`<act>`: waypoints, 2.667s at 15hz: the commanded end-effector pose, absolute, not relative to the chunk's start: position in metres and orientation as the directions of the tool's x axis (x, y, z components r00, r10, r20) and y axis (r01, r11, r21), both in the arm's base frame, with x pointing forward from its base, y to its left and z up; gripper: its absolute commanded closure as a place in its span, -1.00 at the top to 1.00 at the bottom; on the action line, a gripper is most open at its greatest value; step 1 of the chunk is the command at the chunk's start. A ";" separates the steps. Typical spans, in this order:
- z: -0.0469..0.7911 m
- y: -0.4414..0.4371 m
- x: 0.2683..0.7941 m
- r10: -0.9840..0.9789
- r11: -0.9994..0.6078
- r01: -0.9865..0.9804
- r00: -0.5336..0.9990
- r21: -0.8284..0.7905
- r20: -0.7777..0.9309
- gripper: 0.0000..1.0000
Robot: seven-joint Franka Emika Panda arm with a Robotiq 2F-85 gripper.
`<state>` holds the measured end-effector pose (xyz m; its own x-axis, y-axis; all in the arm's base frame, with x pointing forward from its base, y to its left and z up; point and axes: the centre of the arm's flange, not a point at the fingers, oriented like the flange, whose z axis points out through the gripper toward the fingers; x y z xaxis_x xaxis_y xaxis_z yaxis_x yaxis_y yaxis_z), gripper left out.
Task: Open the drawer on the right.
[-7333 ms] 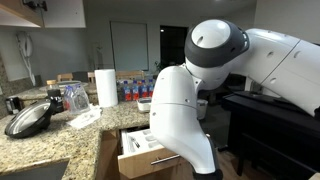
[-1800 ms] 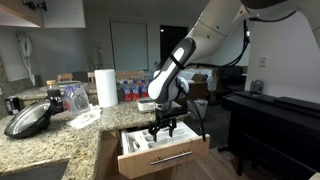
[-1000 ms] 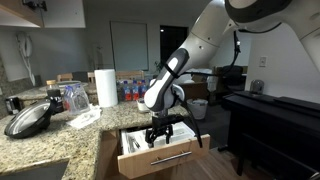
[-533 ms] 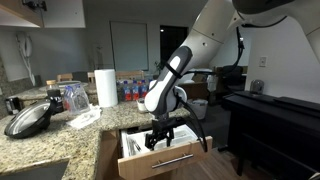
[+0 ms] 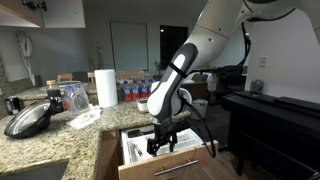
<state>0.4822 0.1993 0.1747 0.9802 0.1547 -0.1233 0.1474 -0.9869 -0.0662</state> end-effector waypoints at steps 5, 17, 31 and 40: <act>0.163 0.212 0.446 0.151 -0.986 0.139 0.981 -0.096 -0.125 1.00; 0.214 0.185 0.357 0.046 -0.992 0.066 0.984 -0.106 0.175 1.00; 0.358 0.236 0.284 0.013 -1.000 0.015 0.969 -0.010 0.247 1.00; 0.378 0.224 0.342 -0.162 -0.987 -0.151 0.950 -0.058 0.267 1.00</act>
<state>0.3129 0.2273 0.3831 0.9562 -0.1065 0.2725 -0.0996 -0.9943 -0.0392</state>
